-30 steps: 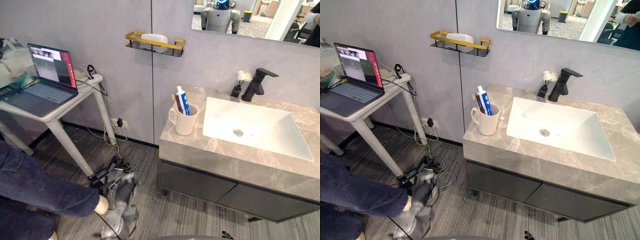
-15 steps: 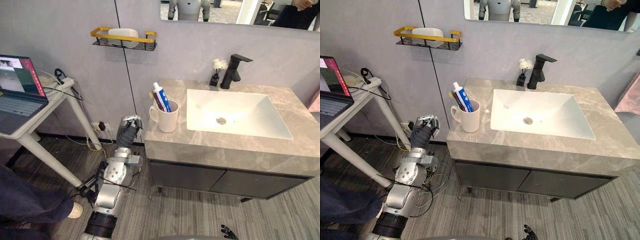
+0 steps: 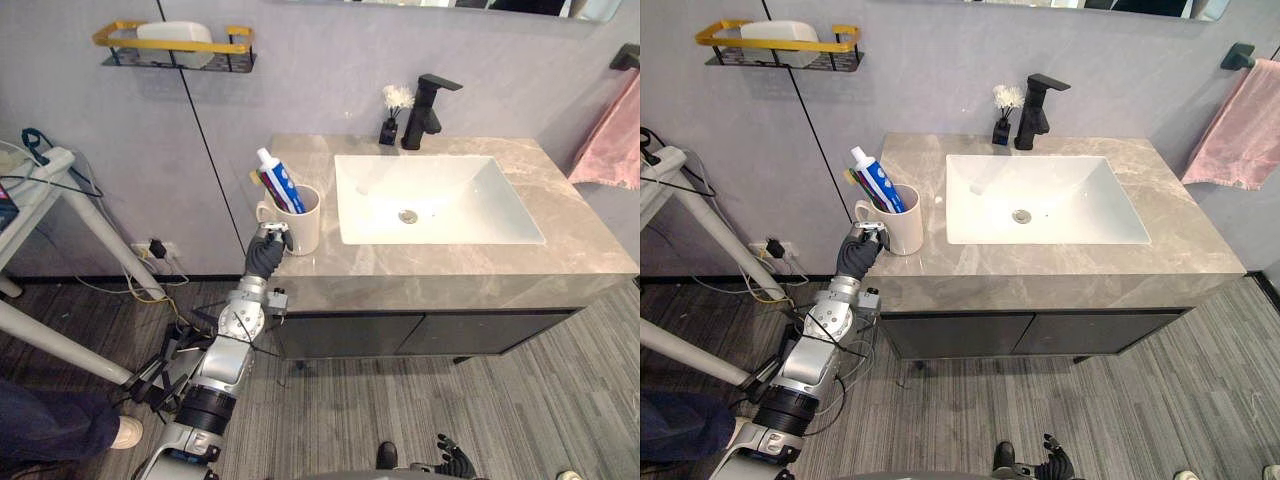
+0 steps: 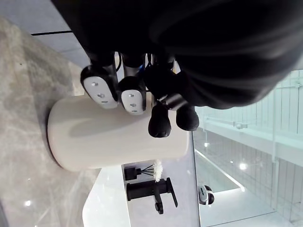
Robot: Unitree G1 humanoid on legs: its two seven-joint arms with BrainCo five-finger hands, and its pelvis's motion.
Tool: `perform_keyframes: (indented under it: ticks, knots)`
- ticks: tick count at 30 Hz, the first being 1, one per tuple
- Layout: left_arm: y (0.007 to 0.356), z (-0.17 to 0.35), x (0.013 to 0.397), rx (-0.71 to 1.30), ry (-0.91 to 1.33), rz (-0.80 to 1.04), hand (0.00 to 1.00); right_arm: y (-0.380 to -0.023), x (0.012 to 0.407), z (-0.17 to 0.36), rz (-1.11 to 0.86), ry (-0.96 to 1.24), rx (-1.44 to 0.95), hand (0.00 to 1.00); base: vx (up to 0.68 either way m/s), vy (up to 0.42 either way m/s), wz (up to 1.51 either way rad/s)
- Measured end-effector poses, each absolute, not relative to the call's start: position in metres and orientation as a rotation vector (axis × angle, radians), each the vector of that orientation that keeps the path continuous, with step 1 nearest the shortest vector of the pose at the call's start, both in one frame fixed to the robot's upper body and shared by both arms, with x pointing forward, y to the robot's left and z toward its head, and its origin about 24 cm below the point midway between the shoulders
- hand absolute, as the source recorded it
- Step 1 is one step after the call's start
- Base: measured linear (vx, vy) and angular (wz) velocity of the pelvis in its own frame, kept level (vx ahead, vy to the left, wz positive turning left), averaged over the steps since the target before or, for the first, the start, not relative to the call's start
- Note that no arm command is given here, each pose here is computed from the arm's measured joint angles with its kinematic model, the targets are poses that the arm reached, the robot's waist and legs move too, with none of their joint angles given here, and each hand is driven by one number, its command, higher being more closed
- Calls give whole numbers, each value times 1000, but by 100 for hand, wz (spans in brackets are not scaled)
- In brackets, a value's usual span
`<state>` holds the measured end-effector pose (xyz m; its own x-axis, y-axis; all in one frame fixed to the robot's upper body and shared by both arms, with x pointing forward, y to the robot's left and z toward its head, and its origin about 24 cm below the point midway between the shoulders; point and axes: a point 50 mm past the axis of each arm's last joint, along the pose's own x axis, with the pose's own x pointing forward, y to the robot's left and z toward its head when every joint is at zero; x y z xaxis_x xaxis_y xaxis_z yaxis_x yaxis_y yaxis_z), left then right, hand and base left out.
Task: Organize washtable
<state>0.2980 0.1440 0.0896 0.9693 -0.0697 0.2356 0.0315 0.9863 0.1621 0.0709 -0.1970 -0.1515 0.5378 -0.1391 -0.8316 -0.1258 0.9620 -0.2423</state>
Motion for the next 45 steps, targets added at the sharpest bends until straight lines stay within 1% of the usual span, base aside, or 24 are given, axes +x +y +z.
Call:
perform_keyframes:
  ticks: [5, 11, 18, 25, 27, 28, 30, 34, 39, 45]
  knots:
    - [139, 93, 306, 133, -242, -59, 100, -195, 74, -150, -9, 992, -285, 0, 4, 3, 3]
    - [133, 91, 309, 88, -225, -72, 100, -195, 74, -150, -11, 989, -285, 0, -2, 0, 1]
    - [131, 90, 310, 82, -214, -73, 100, -195, 77, -148, -12, 972, -285, 0, -5, -1, -1]
    - [131, 87, 312, -53, -160, -58, 100, -194, 78, -147, -12, 969, -284, 0, 0, 0, 0]
    - [127, 86, 311, -97, -143, -100, 100, -194, 78, -147, -15, 975, -284, 0, 0, 0, 0]
    - [121, 84, 310, -108, -132, -148, 100, -194, 78, -147, -16, 978, -283, 0, 0, 0, 0]
    - [113, 82, 308, -97, -121, -200, 100, -194, 78, -147, -17, 979, -282, 0, 0, 0, 0]
    - [107, 79, 307, -75, -107, -242, 100, -195, 79, -147, -15, 974, -283, 0, 0, 0, 0]
    - [109, 77, 309, -17, -103, -230, 100, -195, 79, -147, -10, 976, -281, 0, 0, 0, 0]
    - [112, 77, 316, 151, -121, -193, 100, -195, 79, -147, -10, 974, -281, 0, 0, 0, -3]
